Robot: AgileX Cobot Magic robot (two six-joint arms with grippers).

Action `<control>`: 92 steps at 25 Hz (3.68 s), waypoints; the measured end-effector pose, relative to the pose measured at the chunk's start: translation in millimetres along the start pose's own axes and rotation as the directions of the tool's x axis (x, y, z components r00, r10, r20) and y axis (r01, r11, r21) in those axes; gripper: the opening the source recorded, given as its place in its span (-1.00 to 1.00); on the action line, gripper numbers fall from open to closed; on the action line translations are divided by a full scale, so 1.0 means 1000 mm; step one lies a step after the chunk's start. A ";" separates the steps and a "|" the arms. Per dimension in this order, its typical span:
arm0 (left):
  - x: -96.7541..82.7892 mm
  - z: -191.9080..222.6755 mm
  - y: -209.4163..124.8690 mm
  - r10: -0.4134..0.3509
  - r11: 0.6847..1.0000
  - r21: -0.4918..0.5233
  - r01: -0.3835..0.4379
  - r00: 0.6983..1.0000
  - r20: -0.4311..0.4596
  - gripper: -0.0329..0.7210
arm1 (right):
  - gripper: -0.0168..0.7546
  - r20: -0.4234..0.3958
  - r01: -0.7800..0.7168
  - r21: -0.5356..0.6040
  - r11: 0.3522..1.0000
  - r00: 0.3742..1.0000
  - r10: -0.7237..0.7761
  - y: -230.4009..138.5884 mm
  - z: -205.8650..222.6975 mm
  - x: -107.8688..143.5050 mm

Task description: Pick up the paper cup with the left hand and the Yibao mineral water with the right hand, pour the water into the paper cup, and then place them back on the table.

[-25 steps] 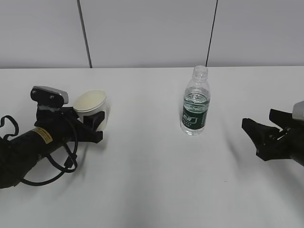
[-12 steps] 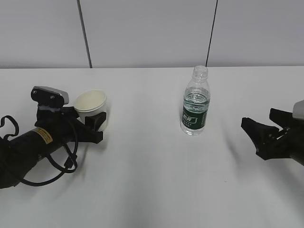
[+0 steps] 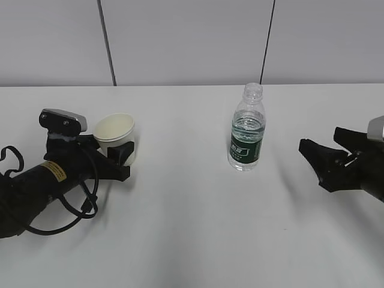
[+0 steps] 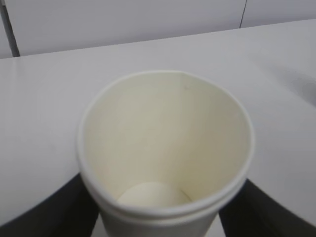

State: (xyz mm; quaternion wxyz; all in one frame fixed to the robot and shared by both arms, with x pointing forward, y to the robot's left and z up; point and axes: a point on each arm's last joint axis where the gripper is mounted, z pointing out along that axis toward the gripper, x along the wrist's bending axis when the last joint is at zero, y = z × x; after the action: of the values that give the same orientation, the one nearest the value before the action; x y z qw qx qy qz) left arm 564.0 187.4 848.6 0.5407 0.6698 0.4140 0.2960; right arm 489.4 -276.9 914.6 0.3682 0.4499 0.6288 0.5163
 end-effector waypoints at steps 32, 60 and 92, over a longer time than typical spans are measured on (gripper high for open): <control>0.000 0.000 0.000 0.000 1.000 0.001 0.000 1.000 0.001 0.26 | 0.69 -0.202 -0.016 0.032 0.999 0.979 0.022 -0.017 0.059 0.003; 0.000 0.000 0.000 0.000 1.000 0.000 0.000 1.000 0.001 0.26 | 0.73 -0.285 0.028 -0.035 0.999 0.958 -0.037 -0.023 0.120 0.014; 0.000 0.000 0.000 0.000 1.000 0.000 0.000 1.000 0.001 0.26 | 0.35 -0.321 0.028 -0.020 0.999 0.947 -0.032 -0.037 0.135 0.014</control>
State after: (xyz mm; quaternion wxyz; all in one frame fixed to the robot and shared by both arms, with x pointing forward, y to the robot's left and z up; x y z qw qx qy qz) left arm 564.0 187.4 848.6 0.5407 0.6700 0.4138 0.2958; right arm 603.4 -223.4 852.4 0.2722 0.3476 0.6833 0.5816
